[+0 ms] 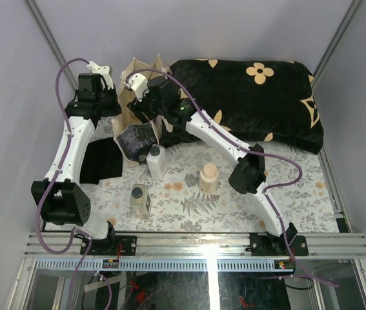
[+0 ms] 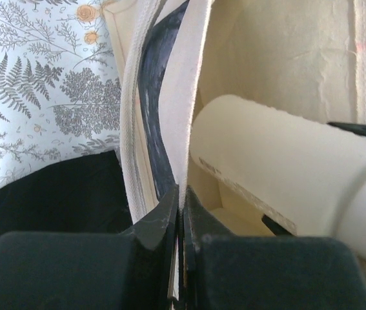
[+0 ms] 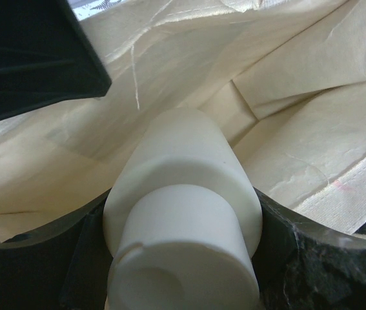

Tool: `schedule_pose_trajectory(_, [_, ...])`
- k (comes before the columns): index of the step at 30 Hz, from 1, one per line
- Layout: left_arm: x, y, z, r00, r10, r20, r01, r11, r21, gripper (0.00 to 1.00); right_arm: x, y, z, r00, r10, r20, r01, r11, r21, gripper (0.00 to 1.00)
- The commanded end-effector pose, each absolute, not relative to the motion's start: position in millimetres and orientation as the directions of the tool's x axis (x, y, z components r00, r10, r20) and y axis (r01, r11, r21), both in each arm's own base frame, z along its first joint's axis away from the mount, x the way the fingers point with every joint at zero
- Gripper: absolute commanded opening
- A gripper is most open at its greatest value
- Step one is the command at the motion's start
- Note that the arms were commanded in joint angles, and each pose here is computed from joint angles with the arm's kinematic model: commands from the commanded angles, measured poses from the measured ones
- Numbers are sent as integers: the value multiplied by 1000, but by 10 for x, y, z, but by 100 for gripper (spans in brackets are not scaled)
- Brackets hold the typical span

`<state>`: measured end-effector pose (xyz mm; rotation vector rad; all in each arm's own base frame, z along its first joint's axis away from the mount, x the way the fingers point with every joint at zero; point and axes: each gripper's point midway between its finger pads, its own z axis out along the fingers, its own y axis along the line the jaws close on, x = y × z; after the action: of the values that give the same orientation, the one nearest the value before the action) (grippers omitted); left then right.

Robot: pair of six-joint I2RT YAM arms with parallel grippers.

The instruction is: Place the personal care products into the canvas bag

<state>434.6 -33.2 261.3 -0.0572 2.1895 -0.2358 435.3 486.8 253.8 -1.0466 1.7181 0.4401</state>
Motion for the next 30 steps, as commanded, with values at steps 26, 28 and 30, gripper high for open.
schedule_pose_trajectory(26, [4332,-418,2613,-569,-153,-808,68,970,-232,0,4092,5271,1639,-96,-523,-847,-889,428,-164,7])
schedule_pose_trajectory(28, [4340,-412,2622,-567,-151,-810,68,971,-228,0,4064,5270,1513,-106,-542,-834,-893,420,-160,14])
schedule_pose_trajectory(30, [4345,-407,2630,-565,-149,-812,68,972,-226,0,4061,5259,1469,-107,-551,-828,-892,420,-164,20])
